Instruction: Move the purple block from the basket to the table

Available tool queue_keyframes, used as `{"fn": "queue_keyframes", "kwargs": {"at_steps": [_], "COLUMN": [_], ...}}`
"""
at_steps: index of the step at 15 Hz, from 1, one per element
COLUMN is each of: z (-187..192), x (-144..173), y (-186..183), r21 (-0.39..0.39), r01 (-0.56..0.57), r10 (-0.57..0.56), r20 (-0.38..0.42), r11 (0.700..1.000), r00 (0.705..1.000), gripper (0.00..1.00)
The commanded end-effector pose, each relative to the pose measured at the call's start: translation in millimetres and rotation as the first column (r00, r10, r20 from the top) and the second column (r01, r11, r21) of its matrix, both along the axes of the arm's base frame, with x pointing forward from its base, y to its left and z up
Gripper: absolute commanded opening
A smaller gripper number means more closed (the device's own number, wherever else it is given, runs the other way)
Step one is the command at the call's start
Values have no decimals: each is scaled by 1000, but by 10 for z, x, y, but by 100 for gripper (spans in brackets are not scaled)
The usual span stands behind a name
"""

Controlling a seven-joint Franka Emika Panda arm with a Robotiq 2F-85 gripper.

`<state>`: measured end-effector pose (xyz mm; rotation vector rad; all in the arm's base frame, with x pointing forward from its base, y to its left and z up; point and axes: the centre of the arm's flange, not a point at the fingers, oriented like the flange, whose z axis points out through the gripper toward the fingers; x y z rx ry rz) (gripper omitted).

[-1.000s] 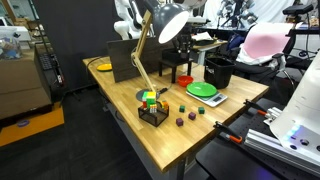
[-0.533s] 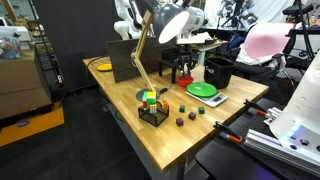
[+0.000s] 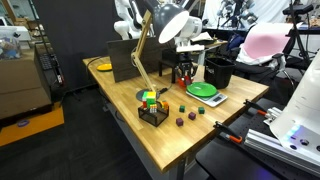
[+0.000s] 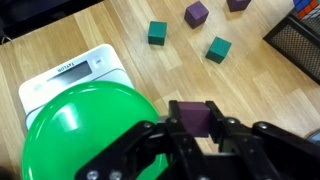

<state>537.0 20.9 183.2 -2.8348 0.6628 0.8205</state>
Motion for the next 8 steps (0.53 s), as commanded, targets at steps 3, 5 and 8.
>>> {"fn": "queue_keyframes", "kwargs": {"at_steps": [3, 5, 8], "z": [1, -17, -43], "x": [2, 85, 211], "y": [0, 12, 54], "r21": [1, 9, 18], "r01": [-1, -1, -11], "r10": [1, 1, 11], "r20": [1, 4, 12], "r11": [1000, 1000, 1000], "r00": [1000, 1000, 1000], "gripper": [7, 7, 7]}}
